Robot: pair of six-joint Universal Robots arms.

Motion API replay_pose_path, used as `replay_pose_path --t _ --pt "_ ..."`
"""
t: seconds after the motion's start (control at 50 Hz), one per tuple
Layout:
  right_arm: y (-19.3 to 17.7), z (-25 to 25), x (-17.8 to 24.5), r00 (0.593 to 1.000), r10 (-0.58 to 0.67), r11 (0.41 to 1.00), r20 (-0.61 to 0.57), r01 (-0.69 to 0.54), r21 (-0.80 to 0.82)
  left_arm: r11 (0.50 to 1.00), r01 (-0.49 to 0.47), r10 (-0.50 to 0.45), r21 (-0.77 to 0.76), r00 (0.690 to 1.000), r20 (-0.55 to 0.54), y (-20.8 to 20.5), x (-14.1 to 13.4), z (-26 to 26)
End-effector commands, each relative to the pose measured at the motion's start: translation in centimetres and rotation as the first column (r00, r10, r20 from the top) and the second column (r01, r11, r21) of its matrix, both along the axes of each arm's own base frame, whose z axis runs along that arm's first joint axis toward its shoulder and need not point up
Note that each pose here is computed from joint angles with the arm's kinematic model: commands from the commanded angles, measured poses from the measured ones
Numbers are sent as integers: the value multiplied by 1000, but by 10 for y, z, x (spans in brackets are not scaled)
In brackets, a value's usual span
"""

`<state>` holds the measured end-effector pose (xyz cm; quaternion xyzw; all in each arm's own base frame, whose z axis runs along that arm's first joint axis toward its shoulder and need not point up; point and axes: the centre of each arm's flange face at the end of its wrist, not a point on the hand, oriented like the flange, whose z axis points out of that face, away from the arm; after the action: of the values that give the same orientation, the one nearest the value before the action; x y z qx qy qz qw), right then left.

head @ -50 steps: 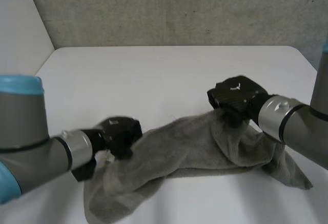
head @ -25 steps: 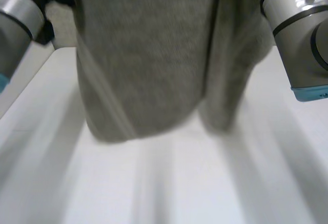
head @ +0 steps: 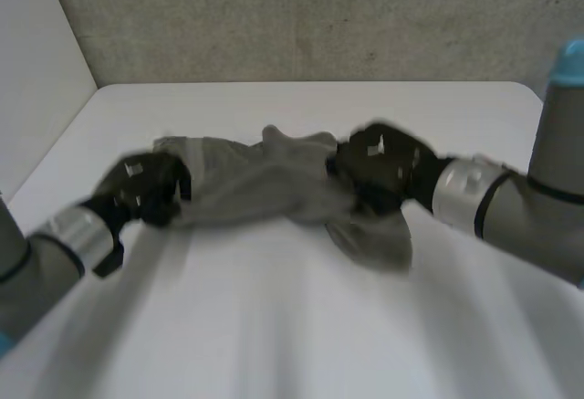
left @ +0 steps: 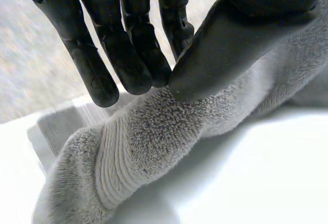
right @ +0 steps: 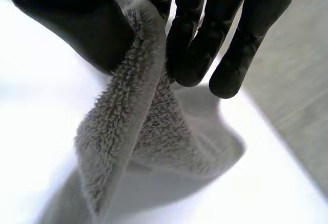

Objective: Fold the towel.

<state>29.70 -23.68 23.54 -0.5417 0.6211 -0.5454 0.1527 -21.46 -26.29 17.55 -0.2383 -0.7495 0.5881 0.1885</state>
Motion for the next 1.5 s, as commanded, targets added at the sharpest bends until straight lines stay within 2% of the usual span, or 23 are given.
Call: replay_pose_path --t 0.02,0.22,0.58,0.72,0.84,1.04,1.1,1.3,1.36,1.4,1.5 --pt "13 -24 -9 996 -9 1000 -90 11 26 999 33 -30 -29 994 109 10 7 -26" --pt "21 -37 -13 994 -100 993 -53 103 64 999 38 -35 -21 993 110 3 5 -34" --pt "16 -51 -19 984 -174 984 -42 176 36 998 57 -60 26 990 128 -4 1 -54" --pt "15 -51 -20 974 -225 967 17 221 130 998 57 -59 16 987 149 -10 1 -58" --pt "18 -55 -20 972 -235 959 21 228 166 998 70 -68 -2 980 187 -9 2 -59" --pt "16 -57 -22 968 -251 956 24 244 163 998 62 -59 -9 980 189 -11 4 -58" --pt "14 -56 -23 963 -267 950 30 258 175 999 44 -40 -16 981 190 -15 9 -57" --pt "13 -55 -24 959 -283 938 23 272 216 990 -127 139 -67 970 201 -40 41 -49" --pt "10 -55 -26 954 -298 932 30 284 225 986 -152 164 -73 966 201 -44 46 -48" --pt "2 -58 -32 935 -351 904 47 325 279 984 -159 171 -75 964 202 -45 48 -48" --pt "-5 -61 -33 916 -395 869 74 347 353 984 -164 175 -71 964 201 -45 49 -49"
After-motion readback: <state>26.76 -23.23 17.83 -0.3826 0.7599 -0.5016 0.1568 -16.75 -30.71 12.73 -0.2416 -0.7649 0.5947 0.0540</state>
